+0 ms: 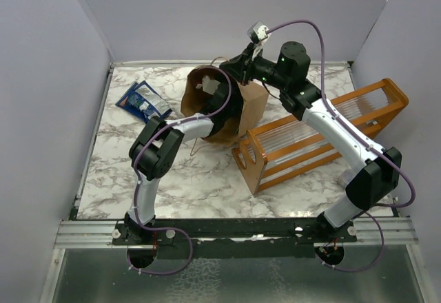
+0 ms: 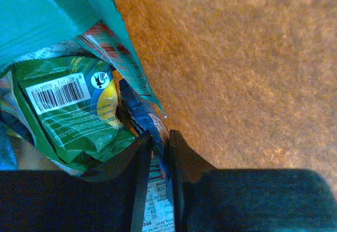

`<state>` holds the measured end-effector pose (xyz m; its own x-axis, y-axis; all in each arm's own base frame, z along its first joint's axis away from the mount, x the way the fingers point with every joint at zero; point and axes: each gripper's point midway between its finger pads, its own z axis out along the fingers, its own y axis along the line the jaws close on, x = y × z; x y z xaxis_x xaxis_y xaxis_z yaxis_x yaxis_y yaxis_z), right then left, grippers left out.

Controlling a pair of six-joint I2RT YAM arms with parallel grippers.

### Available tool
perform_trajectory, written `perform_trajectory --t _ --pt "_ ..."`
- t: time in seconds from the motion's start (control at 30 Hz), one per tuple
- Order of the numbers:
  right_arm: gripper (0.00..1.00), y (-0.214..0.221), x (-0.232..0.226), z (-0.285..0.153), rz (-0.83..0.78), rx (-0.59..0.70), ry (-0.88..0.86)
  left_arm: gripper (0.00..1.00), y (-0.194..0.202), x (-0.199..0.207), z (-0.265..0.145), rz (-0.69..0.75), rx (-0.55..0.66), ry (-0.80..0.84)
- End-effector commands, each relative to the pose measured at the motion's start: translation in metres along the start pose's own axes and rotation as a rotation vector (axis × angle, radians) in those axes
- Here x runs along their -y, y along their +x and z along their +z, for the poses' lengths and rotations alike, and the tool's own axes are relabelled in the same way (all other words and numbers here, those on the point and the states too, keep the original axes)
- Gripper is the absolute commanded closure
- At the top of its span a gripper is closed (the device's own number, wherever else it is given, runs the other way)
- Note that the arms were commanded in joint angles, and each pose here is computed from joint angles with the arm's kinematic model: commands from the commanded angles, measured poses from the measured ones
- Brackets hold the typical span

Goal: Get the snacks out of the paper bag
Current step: Take out the snack from the paper bag.

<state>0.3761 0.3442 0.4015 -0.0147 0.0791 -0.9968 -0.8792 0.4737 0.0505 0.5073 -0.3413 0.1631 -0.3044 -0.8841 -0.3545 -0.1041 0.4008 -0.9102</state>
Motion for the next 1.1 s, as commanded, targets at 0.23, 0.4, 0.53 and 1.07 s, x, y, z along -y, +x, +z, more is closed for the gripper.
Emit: perform_trajectory --t 0.23,0.4,0.53,1.07 --pt "0.99 -0.046 0.005 -0.013 -0.122 0.101 0.080 0.97 -0.023 0.017 -0.041 -0.018 -0.072 -0.004" --pt "0.99 -0.038 0.013 -0.018 -0.131 0.094 0.127 1.00 -0.036 0.039 -0.078 -0.004 -0.097 0.069" --pt "0.99 -0.042 0.014 -0.019 -0.129 0.103 0.139 1.00 -0.041 0.046 -0.106 -0.015 -0.127 0.096" --pt "0.99 -0.035 0.023 -0.025 -0.126 0.100 0.200 1.00 -0.085 0.105 -0.225 0.283 -0.173 0.295"
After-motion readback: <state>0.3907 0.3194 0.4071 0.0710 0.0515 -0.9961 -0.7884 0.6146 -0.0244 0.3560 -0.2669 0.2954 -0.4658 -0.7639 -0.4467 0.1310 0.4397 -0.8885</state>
